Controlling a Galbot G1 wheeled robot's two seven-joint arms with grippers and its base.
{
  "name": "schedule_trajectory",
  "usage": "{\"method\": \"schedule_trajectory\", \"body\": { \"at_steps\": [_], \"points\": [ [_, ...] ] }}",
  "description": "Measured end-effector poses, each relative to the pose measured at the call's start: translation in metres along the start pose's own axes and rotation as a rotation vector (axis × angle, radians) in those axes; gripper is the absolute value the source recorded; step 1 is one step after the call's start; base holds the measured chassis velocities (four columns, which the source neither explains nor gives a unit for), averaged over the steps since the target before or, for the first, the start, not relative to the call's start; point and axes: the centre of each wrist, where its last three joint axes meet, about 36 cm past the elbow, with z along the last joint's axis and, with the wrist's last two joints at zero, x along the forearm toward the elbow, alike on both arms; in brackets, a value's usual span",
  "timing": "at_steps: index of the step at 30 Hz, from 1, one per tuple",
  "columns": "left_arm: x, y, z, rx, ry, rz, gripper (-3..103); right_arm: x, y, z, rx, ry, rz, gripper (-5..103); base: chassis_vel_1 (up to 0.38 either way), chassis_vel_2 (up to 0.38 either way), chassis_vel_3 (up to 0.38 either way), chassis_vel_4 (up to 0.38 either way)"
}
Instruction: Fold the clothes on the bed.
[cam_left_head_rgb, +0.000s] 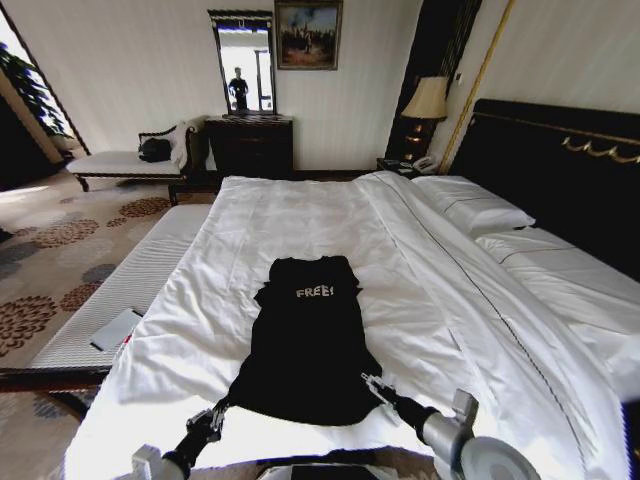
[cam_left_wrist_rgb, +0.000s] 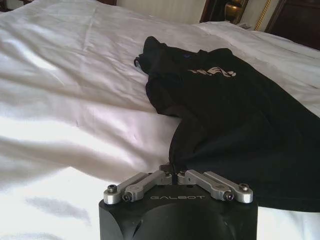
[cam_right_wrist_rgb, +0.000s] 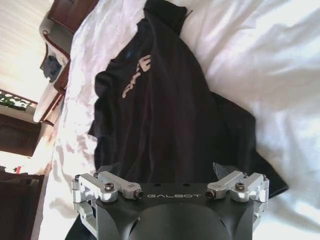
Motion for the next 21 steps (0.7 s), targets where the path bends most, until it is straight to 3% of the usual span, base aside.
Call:
{"method": "schedule_trajectory", "body": {
  "at_steps": [5, 10, 16, 21],
  "points": [
    [-0.003, -0.003, -0.002, -0.002, 0.001, 0.008, 0, -0.002, 0.016, 0.012, 0.021, 0.021, -0.031, 100, 0.0, 0.0, 0.0, 0.0],
    [-0.004, -0.004, -0.005, -0.006, -0.004, 0.011, 0, -0.009, 0.005, 0.013, 0.048, -0.001, 0.032, 100, 0.0, 0.0, 0.0, 0.0],
    [-0.003, -0.006, -0.002, -0.007, 0.0, 0.012, 0, 0.013, -0.004, -0.012, 0.076, -0.025, 0.135, 100, 0.0, 0.0, 0.0, 0.0],
    [-0.003, -0.009, -0.001, -0.009, 0.0, 0.015, 0, 0.006, -0.011, -0.001, 0.049, 0.009, 0.182, 100, 0.0, 0.0, 0.0, 0.0]
  ]
}}
